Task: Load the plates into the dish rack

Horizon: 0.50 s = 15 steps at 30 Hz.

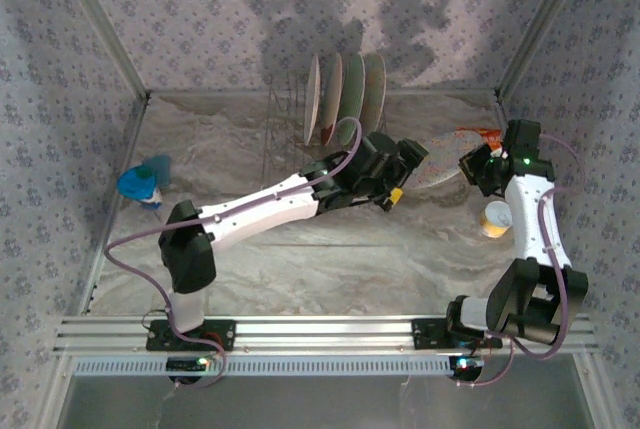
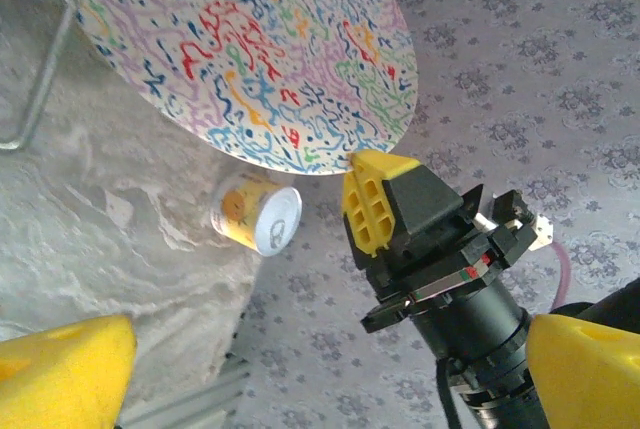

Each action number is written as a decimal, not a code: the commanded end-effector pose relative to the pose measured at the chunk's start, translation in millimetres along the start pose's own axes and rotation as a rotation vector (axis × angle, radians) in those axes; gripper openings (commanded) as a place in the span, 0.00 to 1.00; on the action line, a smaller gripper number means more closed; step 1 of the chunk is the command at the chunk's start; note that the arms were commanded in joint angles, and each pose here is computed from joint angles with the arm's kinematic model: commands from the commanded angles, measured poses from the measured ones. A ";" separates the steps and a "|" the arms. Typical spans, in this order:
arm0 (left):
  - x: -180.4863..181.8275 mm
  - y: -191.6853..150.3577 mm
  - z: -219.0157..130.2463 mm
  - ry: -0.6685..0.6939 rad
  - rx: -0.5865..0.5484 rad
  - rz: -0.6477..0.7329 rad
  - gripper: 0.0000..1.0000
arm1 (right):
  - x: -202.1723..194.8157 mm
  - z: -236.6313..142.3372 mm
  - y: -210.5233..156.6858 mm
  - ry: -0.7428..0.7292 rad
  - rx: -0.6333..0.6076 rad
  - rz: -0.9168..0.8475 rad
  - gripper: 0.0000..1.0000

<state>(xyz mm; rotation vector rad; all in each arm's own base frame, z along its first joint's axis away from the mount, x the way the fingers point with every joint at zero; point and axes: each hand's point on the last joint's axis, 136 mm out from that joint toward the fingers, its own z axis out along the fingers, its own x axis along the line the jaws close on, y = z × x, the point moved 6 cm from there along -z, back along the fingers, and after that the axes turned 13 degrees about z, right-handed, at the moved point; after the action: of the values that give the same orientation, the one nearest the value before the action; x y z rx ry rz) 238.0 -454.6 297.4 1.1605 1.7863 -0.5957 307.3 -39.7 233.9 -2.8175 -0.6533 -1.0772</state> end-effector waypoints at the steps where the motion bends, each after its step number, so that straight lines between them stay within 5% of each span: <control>1: -13.8 -10.0 1.3 -0.041 0.060 -0.090 0.99 | 8.2 -13.3 -3.2 0.075 -0.002 -0.006 0.00; 15: 14.1 -26.4 47.4 -0.003 0.142 -0.308 0.99 | -0.8 -20.5 -8.4 0.090 0.008 0.020 0.00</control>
<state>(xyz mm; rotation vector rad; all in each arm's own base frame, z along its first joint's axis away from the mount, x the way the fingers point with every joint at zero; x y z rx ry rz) 235.8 -484.9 258.3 1.0200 1.9555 -0.8295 293.0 -38.0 233.6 -2.7881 -0.6216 -1.0950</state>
